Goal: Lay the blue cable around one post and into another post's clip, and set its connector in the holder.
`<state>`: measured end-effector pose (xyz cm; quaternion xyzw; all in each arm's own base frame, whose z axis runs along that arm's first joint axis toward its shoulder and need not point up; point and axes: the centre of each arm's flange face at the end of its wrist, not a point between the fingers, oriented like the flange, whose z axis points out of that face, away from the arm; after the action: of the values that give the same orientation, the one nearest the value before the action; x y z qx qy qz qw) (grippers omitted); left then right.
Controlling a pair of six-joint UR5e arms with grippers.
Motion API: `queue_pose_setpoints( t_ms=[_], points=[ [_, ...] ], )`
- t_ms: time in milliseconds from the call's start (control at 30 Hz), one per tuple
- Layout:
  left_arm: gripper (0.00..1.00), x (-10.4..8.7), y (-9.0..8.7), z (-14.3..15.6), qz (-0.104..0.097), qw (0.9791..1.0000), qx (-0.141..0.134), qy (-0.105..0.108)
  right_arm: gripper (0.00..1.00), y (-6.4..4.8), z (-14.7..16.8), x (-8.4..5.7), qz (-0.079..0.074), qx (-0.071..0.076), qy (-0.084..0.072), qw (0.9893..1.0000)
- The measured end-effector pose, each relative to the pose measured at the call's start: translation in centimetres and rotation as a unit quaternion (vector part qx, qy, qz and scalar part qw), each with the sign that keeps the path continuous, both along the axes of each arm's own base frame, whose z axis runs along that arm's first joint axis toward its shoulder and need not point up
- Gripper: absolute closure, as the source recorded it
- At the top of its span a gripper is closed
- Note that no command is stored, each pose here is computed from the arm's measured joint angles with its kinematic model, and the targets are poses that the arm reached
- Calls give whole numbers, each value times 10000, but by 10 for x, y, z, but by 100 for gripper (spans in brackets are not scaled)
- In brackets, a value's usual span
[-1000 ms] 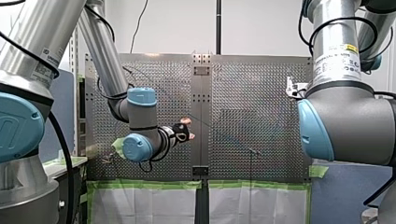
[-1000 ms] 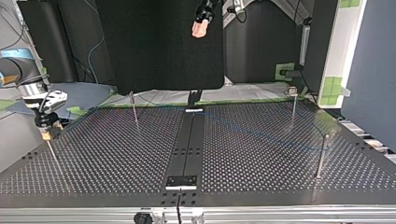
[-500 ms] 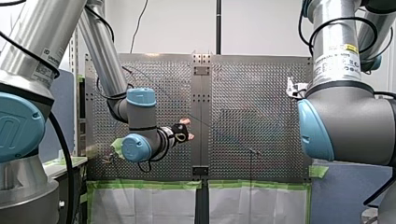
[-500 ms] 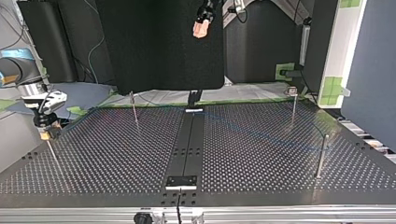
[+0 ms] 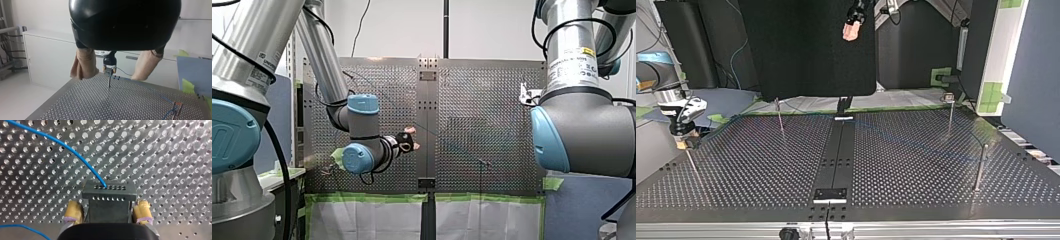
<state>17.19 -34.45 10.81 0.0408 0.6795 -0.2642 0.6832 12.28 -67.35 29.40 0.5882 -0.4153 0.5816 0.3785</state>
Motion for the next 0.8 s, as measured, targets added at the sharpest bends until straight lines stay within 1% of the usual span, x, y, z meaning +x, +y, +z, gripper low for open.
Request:
queue_pose_setpoints(
  t_ms=[467, 800],
  points=[
    [0, 2, 1, 0, 22, 10000, -4, 1, 5, -1, 0, -4, -181, 14, 17, 9998],
    [0, 3, 2, 0, 39, 10000, -3, 6, 5, -2, 0, -9, -396, 20, 26, 9992]
  ],
)
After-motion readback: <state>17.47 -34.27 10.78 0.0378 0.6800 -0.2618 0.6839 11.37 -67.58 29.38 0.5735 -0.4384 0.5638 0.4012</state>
